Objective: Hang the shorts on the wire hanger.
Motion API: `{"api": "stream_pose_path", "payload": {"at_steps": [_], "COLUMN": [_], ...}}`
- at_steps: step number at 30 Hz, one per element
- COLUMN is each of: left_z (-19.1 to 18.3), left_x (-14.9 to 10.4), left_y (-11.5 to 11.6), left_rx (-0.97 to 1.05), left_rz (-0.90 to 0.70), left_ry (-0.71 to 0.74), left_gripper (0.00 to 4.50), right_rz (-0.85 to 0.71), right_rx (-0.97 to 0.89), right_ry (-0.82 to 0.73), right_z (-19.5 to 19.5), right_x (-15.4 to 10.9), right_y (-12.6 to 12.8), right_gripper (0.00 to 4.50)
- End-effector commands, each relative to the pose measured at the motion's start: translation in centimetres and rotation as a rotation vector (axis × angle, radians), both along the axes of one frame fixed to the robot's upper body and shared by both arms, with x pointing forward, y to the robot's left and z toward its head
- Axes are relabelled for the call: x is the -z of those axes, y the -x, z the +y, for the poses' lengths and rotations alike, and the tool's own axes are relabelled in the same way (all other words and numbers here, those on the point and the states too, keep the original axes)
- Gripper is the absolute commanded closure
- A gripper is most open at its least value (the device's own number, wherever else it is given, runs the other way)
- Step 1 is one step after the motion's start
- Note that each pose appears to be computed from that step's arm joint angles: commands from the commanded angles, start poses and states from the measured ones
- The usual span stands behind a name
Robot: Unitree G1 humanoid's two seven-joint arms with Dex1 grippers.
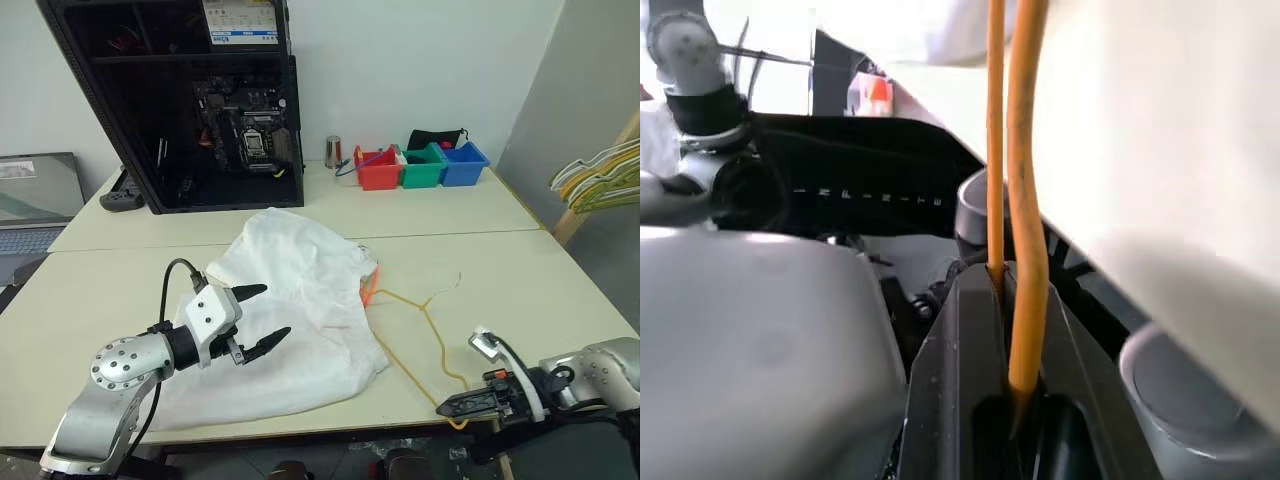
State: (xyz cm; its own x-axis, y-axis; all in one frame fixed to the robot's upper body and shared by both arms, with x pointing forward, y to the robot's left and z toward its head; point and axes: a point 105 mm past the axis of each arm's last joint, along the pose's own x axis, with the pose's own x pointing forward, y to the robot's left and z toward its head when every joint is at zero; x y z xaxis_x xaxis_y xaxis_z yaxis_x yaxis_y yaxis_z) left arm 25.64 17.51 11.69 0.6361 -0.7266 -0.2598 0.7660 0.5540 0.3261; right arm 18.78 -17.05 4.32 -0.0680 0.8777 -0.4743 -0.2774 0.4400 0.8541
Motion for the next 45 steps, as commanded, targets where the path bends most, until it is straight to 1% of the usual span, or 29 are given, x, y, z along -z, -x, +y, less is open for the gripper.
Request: {"api": "stream_pose_path", "payload": {"at_steps": [1, 5, 7, 10, 15, 20, 24, 25, 29, 33, 37, 39, 41, 43, 44, 45], "left_z": [0.1, 0.0, -0.1, -0.1, -0.2, -0.1, -0.2, -0.2, -0.3, -0.4, -0.5, -0.6, -0.9, -1.0, -1.0, -0.9], "left_x": [-0.9, -0.8, -0.7, -0.7, -0.7, -0.8, -0.8, -0.8, -0.9, -0.9, -0.9, -0.9, -1.1, -1.5, -1.9, -2.4], "left_y": [-0.1, 0.0, 0.0, 0.0, 0.0, -0.1, -0.2, -0.2, -0.3, -0.4, -0.6, -0.6, -0.5, -0.3, -0.4, -0.5], "left_rx": [0.006, 0.006, 0.006, 0.002, 0.006, 0.005, 0.014, 0.013, 0.015, 0.022, 0.028, 0.038, 0.062, 0.106, 0.126, 0.151], "left_rz": [-0.044, -0.046, -0.048, -0.051, -0.055, -0.059, -0.068, -0.069, -0.072, -0.074, -0.076, -0.077, -0.062, -0.020, 0.010, 0.042], "left_ry": [-0.010, -0.011, -0.012, -0.012, -0.014, -0.017, -0.023, -0.023, -0.023, -0.025, -0.026, -0.025, -0.024, -0.030, -0.032, -0.035], "left_gripper": [0.02, 0.02, 0.02, 0.02, 0.02, 0.02, 0.02, 0.02, 0.02, 0.02, 0.02, 0.02, 0.02, 0.02, 0.02, 0.02], "right_rz": [-0.006, 0.003, -0.008, -0.054, -0.055, -0.036, -0.007, -0.008, 0.013, -0.017, -0.128, -0.223, -0.387, -0.578, -0.622, -0.703], "right_rx": [0.041, 0.057, 0.060, 0.070, 0.153, 0.177, 0.128, 0.140, 0.227, 0.274, 0.310, 0.307, 0.271, 0.177, 0.164, 0.131], "right_ry": [0.060, 0.065, 0.028, -0.050, -0.074, -0.070, -0.069, -0.063, -0.069, -0.086, -0.065, -0.031, 0.025, 0.089, 0.091, 0.122], "right_z": [-1.3, -1.5, -0.8, 1.0, 1.7, 1.8, 2.6, 2.6, 2.6, 3.3, 3.7, 3.8, 3.8, 4.0, 4.3, 4.3], "right_x": [0.3, 0.5, 0.0, -1.5, -1.9, -1.7, -1.5, -1.4, -1.0, -1.5, -2.4, -3.2, -5.0, -7.1, -8.3, -9.1], "right_y": [-0.9, -1.3, -2.0, -4.3, -7.1, -7.6, -6.5, -6.7, -8.2, -10.0, -12.5, -13.7, -15.0, -15.3, -15.5, -15.6], "right_gripper": [4.50, 4.50, 4.50, 4.50, 4.50, 4.50, 4.50, 4.50, 4.50, 4.50, 4.50, 4.50, 4.50, 4.50, 4.50, 4.50]}}
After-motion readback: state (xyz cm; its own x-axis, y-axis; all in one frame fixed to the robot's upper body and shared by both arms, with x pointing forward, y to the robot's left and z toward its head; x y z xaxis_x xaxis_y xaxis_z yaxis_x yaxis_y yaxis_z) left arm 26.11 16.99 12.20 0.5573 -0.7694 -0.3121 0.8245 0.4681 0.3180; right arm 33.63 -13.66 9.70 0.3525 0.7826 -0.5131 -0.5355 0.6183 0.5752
